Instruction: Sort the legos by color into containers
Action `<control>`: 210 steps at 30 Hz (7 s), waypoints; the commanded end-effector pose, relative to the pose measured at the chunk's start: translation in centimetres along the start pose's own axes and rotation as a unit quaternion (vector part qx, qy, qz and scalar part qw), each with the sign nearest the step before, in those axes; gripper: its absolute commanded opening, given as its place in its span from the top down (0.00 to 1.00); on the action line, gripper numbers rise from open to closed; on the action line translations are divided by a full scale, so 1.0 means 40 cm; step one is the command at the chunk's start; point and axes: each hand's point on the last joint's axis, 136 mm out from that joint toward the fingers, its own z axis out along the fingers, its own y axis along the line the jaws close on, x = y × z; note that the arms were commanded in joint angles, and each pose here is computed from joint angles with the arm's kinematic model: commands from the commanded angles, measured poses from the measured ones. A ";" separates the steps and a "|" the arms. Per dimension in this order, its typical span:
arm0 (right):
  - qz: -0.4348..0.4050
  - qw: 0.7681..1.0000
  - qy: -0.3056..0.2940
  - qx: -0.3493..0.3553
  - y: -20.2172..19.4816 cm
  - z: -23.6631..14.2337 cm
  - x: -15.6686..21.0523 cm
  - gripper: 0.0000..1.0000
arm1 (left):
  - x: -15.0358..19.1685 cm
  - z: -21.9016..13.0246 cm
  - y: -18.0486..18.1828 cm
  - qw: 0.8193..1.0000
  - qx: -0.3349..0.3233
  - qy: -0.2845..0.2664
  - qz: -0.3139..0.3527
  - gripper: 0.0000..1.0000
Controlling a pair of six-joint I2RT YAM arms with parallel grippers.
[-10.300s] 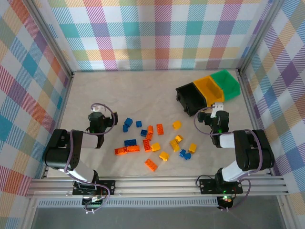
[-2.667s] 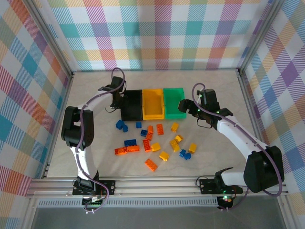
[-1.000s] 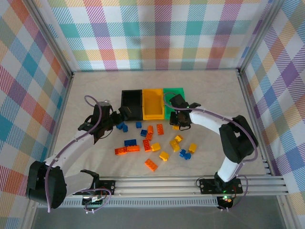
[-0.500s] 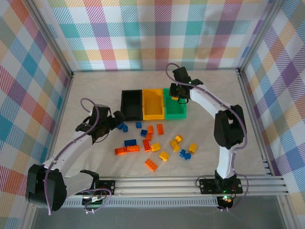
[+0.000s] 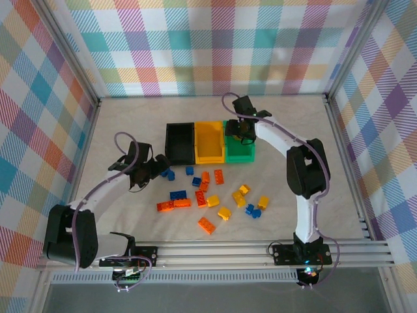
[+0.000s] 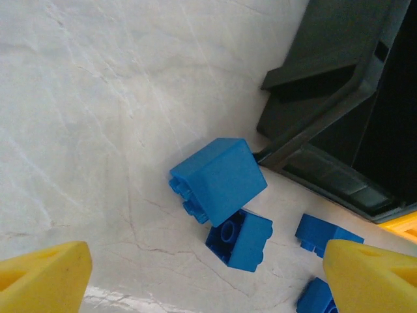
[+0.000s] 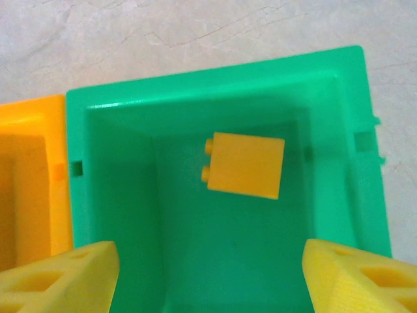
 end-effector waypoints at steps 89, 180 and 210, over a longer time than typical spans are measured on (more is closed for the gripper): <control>0.015 0.997 0.000 -0.079 -0.055 -0.218 0.192 0.23 | -0.217 0.072 -0.362 0.992 -0.017 -0.052 0.114 0.27; -0.033 0.998 -0.012 -0.051 0.050 -0.111 0.030 0.25 | 0.008 -0.003 -0.013 0.995 -0.050 -0.021 0.079 0.04; -0.020 0.997 -0.036 -0.063 0.037 -0.171 0.044 0.25 | -0.020 0.120 0.004 0.985 -0.112 -0.015 0.134 0.58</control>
